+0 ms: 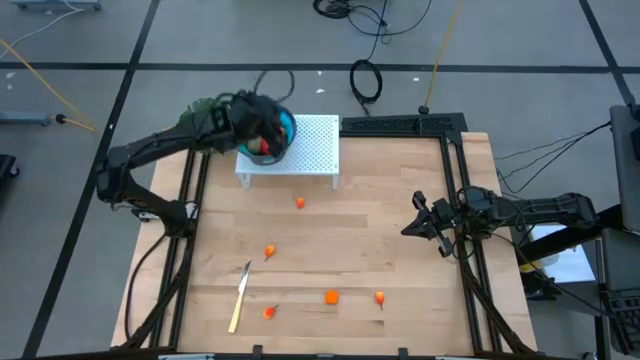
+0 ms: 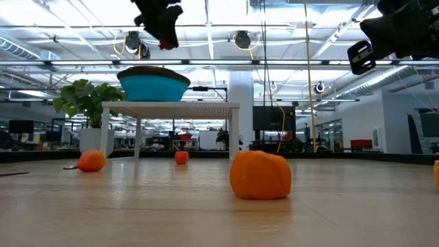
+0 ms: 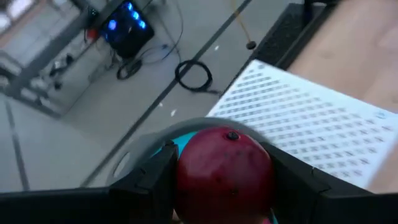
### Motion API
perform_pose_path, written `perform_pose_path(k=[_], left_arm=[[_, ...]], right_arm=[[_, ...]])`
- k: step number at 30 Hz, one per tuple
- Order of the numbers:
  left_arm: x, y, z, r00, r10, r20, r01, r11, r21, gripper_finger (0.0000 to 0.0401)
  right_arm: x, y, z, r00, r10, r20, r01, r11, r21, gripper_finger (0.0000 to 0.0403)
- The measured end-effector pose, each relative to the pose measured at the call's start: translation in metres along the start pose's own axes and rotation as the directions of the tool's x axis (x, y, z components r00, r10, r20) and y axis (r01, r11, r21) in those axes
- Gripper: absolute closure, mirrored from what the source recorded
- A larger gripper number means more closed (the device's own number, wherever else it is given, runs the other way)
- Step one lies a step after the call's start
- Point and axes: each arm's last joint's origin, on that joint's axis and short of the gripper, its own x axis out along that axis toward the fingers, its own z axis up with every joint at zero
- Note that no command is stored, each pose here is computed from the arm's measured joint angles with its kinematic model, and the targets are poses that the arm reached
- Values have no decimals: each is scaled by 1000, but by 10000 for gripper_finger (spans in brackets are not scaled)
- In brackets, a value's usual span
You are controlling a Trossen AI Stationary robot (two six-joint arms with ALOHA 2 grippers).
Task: Pick & Place Fruit
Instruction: Put the pomegranate into the blue strainer bowl on the shelf
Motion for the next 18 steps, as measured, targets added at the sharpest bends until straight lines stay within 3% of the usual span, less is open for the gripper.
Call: perform_pose_path(k=[7,10,18], left_arm=[[20,36,-12,989,-92,-116,72,984,-160,203],[25,48,-20,979,-98,-181,57,975,-216,203],[29,62,-27,965,-139,-220,67,950,-304,203]], right_arm=[[0,0,0,1000,0,0,0,1000,0,403],[0,0,0,1000,0,0,0,1000,0,403],[0,0,0,1000,-1,0,1,1000,0,403]])
